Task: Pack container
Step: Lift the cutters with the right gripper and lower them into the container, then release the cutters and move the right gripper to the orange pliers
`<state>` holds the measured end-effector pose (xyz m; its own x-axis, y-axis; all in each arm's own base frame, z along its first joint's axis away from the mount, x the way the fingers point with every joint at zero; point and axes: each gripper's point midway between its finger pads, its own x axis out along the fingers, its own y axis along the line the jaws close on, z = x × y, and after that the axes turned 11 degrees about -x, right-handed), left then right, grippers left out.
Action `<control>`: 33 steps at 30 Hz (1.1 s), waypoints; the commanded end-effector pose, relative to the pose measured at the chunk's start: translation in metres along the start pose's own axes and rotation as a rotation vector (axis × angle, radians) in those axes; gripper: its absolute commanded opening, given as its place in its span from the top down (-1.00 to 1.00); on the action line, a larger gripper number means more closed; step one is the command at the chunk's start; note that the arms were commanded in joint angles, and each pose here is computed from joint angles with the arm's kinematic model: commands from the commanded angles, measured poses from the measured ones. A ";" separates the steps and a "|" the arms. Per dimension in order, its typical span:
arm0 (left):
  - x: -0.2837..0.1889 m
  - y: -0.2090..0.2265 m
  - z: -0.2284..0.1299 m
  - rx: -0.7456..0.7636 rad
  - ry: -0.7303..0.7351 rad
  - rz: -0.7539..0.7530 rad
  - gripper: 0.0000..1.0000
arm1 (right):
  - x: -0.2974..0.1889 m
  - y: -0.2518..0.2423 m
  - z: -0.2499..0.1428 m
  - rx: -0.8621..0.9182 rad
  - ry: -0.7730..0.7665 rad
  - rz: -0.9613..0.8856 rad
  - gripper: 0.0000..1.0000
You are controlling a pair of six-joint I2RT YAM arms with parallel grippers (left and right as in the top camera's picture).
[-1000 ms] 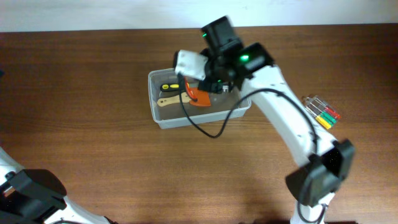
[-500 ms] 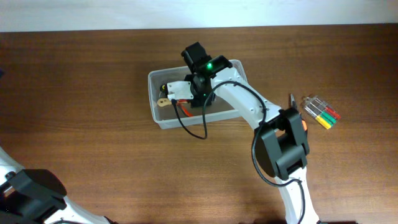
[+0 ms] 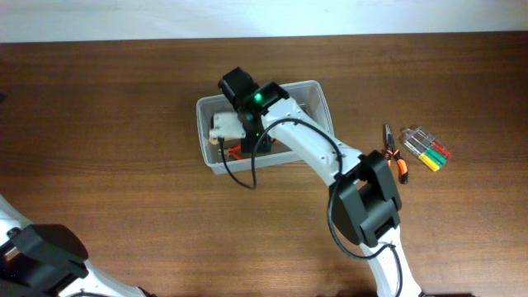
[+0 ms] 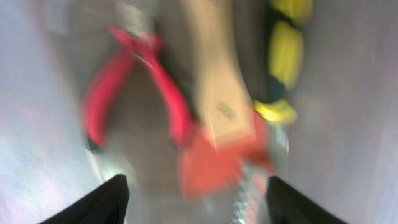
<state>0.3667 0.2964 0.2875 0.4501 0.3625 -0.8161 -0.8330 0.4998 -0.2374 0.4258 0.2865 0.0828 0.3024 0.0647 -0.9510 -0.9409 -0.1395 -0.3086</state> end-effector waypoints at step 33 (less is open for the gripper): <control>0.005 0.000 -0.001 -0.016 0.014 -0.003 -0.98 | -0.044 0.104 -0.315 1.618 0.247 0.403 -0.47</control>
<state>0.3667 0.2964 0.2875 0.4501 0.3625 -0.8161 -0.8330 0.4998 -0.2374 0.3674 -0.0613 0.0932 -0.0935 0.0831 -0.9921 -0.0486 0.9949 0.0880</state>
